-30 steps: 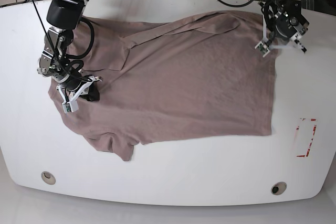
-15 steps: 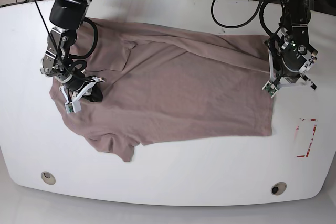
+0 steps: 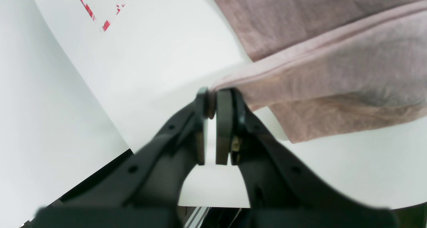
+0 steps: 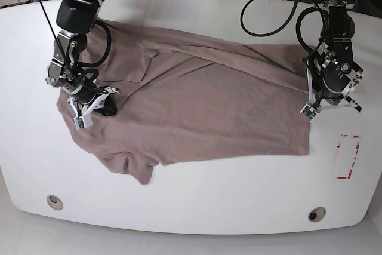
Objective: Layout the t-shirt on the table in an organized manner, then fold the t-shirt properly
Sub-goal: 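Release and move the left gripper back along the shirt side edge, then grasp the shoulder corners with both grippers and pull them apart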
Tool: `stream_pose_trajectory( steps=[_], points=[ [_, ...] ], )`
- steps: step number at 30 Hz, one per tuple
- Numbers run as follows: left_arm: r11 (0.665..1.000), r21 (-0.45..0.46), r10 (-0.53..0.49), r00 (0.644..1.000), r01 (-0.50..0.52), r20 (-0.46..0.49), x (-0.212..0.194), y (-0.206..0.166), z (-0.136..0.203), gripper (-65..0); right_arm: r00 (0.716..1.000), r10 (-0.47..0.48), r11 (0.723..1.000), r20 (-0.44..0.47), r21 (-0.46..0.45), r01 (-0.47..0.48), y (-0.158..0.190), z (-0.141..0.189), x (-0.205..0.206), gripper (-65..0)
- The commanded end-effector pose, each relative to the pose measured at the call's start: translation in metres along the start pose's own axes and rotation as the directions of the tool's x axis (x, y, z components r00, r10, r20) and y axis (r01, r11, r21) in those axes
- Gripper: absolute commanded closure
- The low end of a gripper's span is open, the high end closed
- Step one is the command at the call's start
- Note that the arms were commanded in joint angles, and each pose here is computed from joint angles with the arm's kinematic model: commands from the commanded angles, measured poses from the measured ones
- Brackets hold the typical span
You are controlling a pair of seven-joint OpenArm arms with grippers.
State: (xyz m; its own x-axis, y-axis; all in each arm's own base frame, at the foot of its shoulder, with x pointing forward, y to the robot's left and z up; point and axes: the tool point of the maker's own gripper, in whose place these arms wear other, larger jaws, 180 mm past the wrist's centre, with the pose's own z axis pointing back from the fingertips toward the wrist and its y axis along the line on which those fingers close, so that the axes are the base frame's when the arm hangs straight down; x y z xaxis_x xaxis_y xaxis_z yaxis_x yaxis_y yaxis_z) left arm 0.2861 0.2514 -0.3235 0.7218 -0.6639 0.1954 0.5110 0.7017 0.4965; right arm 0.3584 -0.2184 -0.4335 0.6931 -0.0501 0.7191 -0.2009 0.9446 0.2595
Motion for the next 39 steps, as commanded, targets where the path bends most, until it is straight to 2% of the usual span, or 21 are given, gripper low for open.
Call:
stream_pose_trajectory(
  steps=[1,5,12,13,16,18,21,24,27,31,35,39],
  points=[
    [0.999,0.041,0.001,1.0,-0.001,0.011,0.004,0.014,0.005,-5.8,0.995,0.027,0.999,-0.1,-0.033,-0.031,-0.009,0.003,-0.018,-5.9],
    [0.999,0.036,0.004,1.0,-0.005,0.005,0.004,0.015,0.003,-8.5,0.994,0.029,0.999,-0.101,-0.035,-0.033,-0.01,0.003,-0.018,-5.9],
    [0.999,0.005,0.033,0.999,-0.033,-0.033,0.004,0.022,-0.014,-21.9,0.994,0.071,0.995,-0.078,-0.06,-0.076,-0.018,0.014,-0.003,-7.5],
    [0.999,0.0,0.037,0.999,-0.037,-0.037,0.005,0.023,-0.017,-23.6,0.994,0.08,0.994,-0.075,-0.063,-0.085,-0.017,0.016,-0.003,-9.0],
    [0.999,-0.01,0.046,0.999,-0.047,-0.017,0.011,0.026,-0.021,-25.4,0.99,0.131,0.988,-0.049,-0.079,-0.134,-0.014,0.025,0.01,-19.5],
    [0.998,-0.008,0.056,0.998,-0.056,-0.001,0.019,0.03,-0.02,-25.8,0.987,0.158,0.982,-0.036,-0.1,-0.161,-0.015,0.035,0.021,-29.3],
    [0.998,0.003,0.066,0.997,-0.066,0.033,0.032,0.038,-0.016,-28.9,0.982,0.189,0.973,-0.029,-0.133,-0.191,-0.018,0.047,0.035,-40.7],
    [0.996,0.01,0.082,0.994,-0.083,0.073,0.049,0.044,-0.011,-33.1,0.979,0.202,0.966,-0.021,-0.158,-0.203,-0.016,0.058,0.041,-47.4],
    [0.995,0.023,0.091,0.991,-0.094,0.097,0.058,0.051,-0.006,-34.7,0.974,0.228,0.953,0.0,-0.204,-0.223,-0.018,0.075,0.053,-50.7],
    [0.995,0.021,0.093,0.99,-0.096,0.104,0.06,0.051,-0.006,-34.4,0.962,0.27,0.928,-0.038,-0.255,-0.271,-0.019,0.098,0.055,-54.2],
    [0.997,-0.015,0.081,0.995,-0.08,0.06,0.043,0.031,-0.015,-34.4,0.945,0.313,0.901,-0.091,-0.285,-0.326,-0.013,0.119,0.049,-54.7],
    [0.998,-0.029,0.06,0.997,-0.058,0.045,0.029,0.012,-0.013,-34.4,0.934,0.337,0.887,-0.115,-0.294,-0.356,0.001,0.132,0.035,-54.7]
  ],
)
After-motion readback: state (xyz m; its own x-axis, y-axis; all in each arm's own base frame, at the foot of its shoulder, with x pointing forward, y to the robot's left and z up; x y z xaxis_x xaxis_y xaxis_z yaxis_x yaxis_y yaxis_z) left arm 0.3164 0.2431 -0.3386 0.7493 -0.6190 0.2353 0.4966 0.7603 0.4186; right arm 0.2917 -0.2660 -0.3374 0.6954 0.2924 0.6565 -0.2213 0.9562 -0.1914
